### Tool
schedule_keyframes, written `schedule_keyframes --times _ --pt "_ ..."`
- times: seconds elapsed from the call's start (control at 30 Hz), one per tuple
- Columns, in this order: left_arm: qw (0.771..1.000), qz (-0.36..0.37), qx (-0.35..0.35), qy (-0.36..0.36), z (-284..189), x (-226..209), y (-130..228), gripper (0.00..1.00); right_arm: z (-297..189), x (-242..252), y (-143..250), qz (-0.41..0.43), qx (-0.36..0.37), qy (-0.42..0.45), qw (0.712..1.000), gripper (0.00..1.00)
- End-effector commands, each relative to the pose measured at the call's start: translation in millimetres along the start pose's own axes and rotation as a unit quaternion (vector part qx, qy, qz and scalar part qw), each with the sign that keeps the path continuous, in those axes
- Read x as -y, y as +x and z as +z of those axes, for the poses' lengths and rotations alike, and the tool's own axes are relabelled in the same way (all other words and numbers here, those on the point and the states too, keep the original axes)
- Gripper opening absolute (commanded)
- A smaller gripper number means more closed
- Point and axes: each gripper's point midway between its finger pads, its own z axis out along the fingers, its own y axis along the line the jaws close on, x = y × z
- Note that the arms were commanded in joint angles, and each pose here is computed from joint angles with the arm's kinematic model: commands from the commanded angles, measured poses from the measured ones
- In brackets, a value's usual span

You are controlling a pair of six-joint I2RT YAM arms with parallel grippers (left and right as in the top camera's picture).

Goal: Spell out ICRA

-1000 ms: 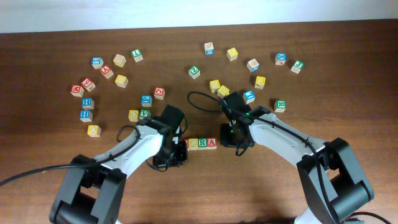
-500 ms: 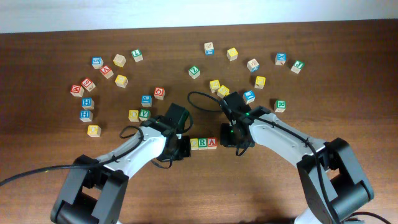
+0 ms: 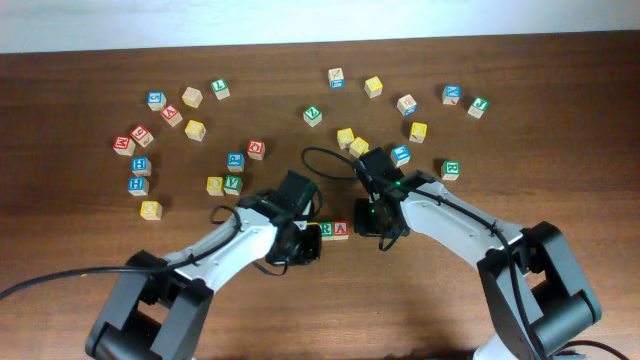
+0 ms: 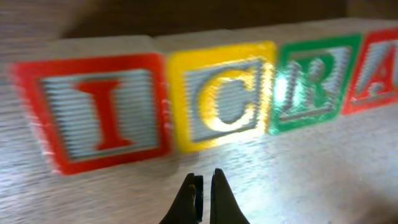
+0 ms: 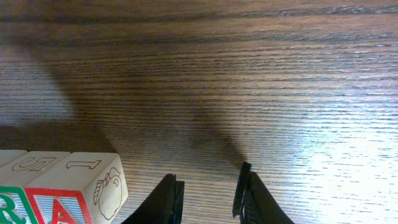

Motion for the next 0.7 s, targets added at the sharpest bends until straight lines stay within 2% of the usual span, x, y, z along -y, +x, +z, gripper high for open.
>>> schedule_keyframes --times 0.0,0.13,0.57,0.67 --pt "1.000 0.008 0.021 -0.009 2 3 -9 0.00 1 1 -1 0.000 0.005 0.006 1.000 0.22" --pt "0.998 0.006 0.046 -0.037 1 -6 -19 0.00 1 1 -1 0.000 0.005 0.006 1.000 0.22" --pt "0.998 0.009 0.062 -0.027 1 -1 -26 0.00 1 1 -1 0.000 0.005 0.006 1.000 0.22" --pt "0.999 0.011 0.042 0.005 2 10 -19 0.00 1 1 0 0.000 0.004 0.007 1.000 0.23"
